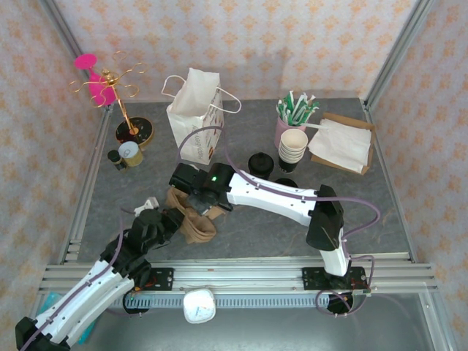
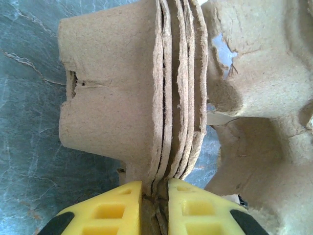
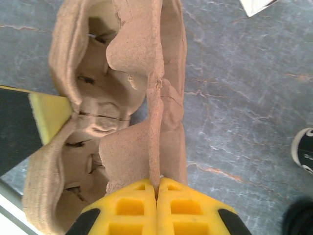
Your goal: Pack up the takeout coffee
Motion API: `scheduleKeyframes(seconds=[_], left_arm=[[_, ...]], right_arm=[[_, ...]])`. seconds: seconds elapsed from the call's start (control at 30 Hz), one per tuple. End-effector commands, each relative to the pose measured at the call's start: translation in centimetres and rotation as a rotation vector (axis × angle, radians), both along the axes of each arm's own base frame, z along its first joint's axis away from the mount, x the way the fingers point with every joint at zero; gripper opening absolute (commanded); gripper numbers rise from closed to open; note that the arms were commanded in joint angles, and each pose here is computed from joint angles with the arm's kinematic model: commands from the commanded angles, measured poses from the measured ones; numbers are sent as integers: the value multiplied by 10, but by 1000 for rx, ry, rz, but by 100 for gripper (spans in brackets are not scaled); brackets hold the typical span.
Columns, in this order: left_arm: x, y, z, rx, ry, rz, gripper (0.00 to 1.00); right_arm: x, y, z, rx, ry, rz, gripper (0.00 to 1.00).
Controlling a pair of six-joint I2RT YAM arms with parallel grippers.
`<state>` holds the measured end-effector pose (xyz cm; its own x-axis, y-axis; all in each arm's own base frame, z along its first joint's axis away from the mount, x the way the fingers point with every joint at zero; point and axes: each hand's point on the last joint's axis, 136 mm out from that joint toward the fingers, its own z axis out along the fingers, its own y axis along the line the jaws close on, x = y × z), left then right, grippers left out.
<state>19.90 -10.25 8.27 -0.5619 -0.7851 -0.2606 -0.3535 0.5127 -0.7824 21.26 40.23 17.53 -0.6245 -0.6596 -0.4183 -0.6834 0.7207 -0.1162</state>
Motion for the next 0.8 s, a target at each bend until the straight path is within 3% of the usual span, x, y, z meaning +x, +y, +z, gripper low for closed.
scheduleKeyframes(seconds=[0.0,0.2,0.4,0.77], left_arm=[[-15,23,-35,87,118,68,17],[-22,42,-32,156,151,133,19],[-19,46,-18,178,141,150,33],[-15,66,11,291,134,224,50]], right_arm=[[11,-17,21,-35,-92,-57,0],[17,-39,10,-133,-131,-108,0],[24,-63,-8,-220,-198,-178,0],[14,-62,-56,-321,-214,-164,0]])
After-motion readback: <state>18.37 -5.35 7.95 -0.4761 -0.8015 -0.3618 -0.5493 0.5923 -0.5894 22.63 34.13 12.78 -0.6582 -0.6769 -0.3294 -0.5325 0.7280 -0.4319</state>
